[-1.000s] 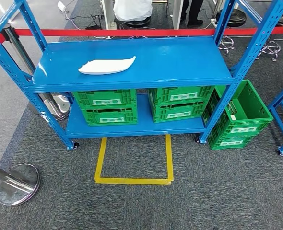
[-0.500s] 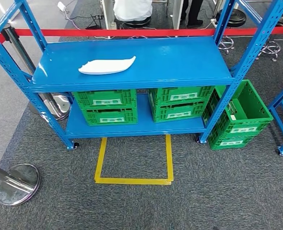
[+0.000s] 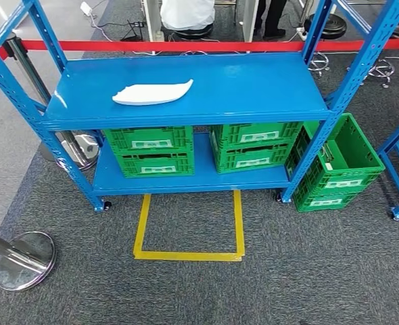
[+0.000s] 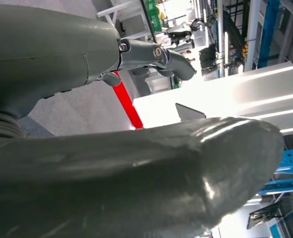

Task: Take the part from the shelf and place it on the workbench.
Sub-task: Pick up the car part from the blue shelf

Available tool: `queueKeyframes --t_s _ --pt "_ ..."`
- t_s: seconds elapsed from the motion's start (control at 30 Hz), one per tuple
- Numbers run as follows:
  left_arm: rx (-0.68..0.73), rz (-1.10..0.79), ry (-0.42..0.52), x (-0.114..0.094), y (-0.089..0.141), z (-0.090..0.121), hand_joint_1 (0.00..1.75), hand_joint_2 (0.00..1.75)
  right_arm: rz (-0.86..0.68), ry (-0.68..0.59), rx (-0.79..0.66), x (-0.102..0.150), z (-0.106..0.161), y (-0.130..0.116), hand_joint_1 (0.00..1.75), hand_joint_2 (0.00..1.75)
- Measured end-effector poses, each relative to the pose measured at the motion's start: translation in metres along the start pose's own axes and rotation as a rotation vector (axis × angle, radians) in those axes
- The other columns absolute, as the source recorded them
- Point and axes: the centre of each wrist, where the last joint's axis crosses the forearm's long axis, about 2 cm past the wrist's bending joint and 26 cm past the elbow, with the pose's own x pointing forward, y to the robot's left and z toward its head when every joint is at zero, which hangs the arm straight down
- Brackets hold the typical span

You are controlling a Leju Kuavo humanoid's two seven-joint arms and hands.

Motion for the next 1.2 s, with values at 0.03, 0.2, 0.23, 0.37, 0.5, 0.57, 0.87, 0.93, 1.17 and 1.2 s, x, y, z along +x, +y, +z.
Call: queueKeyframes --t_s 0.03,0.2,0.23,0.37,0.5,0.57,0.87,0.93,1.17,1.2 --pt "0.000 0.000 0.000 0.0001 -0.0005 0.0000 0.00 0.00 0.002 0.000 0.001 0.0001 0.0000 0.0000 0.00 0.00" --pt "0.001 0.003 -0.003 0.0010 -0.0044 -0.0002 0.00 0.00 0.009 -0.001 0.001 0.0004 -0.0002 -0.0013 0.00 0.00" --pt "0.002 0.003 -0.001 0.0010 -0.0044 0.0002 0.00 0.00 0.010 -0.001 0.001 0.0001 -0.0001 -0.0013 0.00 0.00" --pt "0.010 0.007 0.007 0.0005 -0.0037 0.0020 0.00 0.00 0.013 -0.002 -0.002 -0.0003 0.0000 -0.0029 0.00 0.00" --pt "0.014 0.010 0.007 0.0004 -0.0035 0.0018 0.00 0.00 0.015 -0.005 0.001 0.0011 -0.0006 -0.0020 0.00 0.00" --pt "0.016 0.010 0.007 0.0004 -0.0035 0.0017 0.00 0.00 0.018 -0.002 0.000 0.0007 -0.0004 -0.0019 0.00 0.00" --pt "0.016 0.011 0.004 -0.0001 -0.0036 0.0006 0.00 1.75 0.023 0.000 -0.003 0.0003 -0.0003 -0.0025 0.00 0.00" --pt "0.016 0.012 0.001 -0.0002 -0.0038 -0.0008 0.00 1.75 0.023 -0.001 -0.002 0.0007 -0.0004 -0.0024 0.00 0.00" --pt "0.029 0.017 -0.005 -0.0010 -0.0047 -0.0046 0.00 1.75 0.024 -0.009 0.000 0.0034 -0.0015 -0.0020 0.00 0.00" --pt "0.030 0.017 -0.005 -0.0011 -0.0049 -0.0048 0.00 1.75 0.025 -0.010 0.000 0.0039 -0.0017 -0.0020 0.00 0.00"
